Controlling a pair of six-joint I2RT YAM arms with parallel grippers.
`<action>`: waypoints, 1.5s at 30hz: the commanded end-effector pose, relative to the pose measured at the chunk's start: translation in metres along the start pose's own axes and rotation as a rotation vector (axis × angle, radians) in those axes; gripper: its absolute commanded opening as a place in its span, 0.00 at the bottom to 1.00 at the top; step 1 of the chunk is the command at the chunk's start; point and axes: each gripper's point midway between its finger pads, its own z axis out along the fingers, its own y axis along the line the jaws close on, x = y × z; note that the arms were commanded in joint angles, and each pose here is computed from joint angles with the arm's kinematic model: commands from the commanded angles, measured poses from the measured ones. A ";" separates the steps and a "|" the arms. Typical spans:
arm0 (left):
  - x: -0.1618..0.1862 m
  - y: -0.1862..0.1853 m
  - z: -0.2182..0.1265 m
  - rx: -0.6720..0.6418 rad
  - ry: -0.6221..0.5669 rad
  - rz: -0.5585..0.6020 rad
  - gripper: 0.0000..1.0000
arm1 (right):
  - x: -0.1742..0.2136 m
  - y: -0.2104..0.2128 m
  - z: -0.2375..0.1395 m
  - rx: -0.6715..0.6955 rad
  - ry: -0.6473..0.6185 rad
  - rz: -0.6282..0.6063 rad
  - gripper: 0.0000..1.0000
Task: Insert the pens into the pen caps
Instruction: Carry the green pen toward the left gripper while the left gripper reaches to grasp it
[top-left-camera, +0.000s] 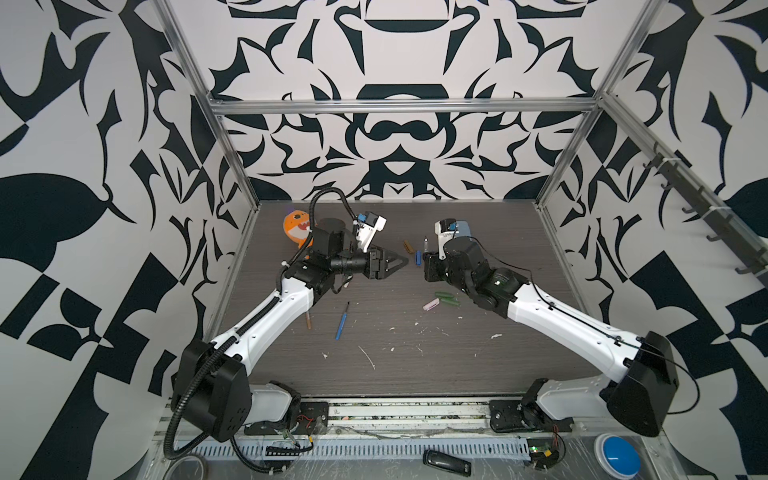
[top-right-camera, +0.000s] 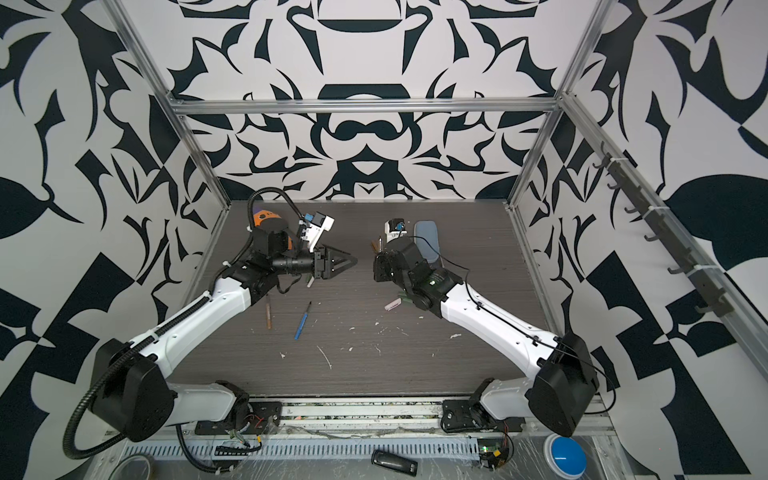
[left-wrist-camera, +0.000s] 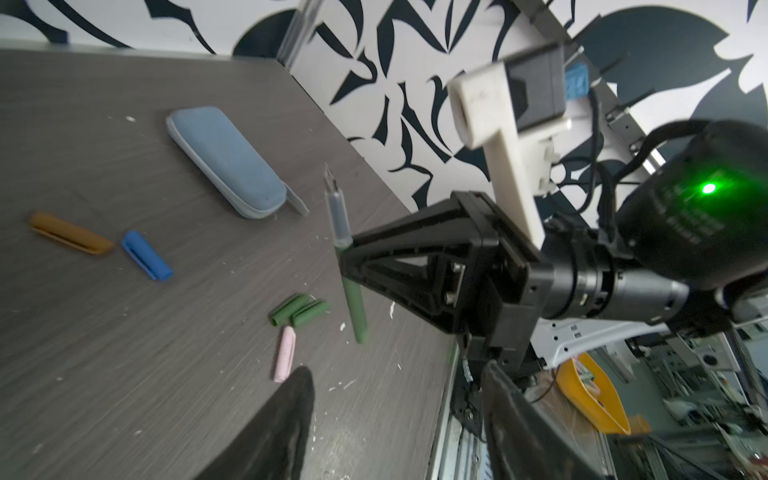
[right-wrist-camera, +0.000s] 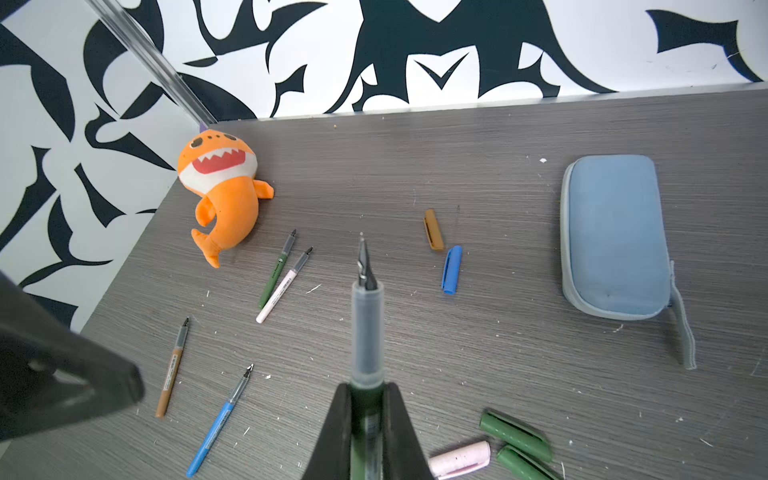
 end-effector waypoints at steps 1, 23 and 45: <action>0.013 -0.010 0.011 0.054 0.073 0.028 0.62 | -0.027 0.006 -0.017 -0.048 -0.113 0.077 0.06; 0.026 0.003 0.040 0.032 0.078 -0.010 0.47 | -0.027 0.030 -0.032 -0.244 -0.172 0.243 0.06; 0.029 0.002 0.046 0.046 0.090 -0.037 0.14 | -0.017 0.052 -0.025 -0.364 -0.165 0.306 0.06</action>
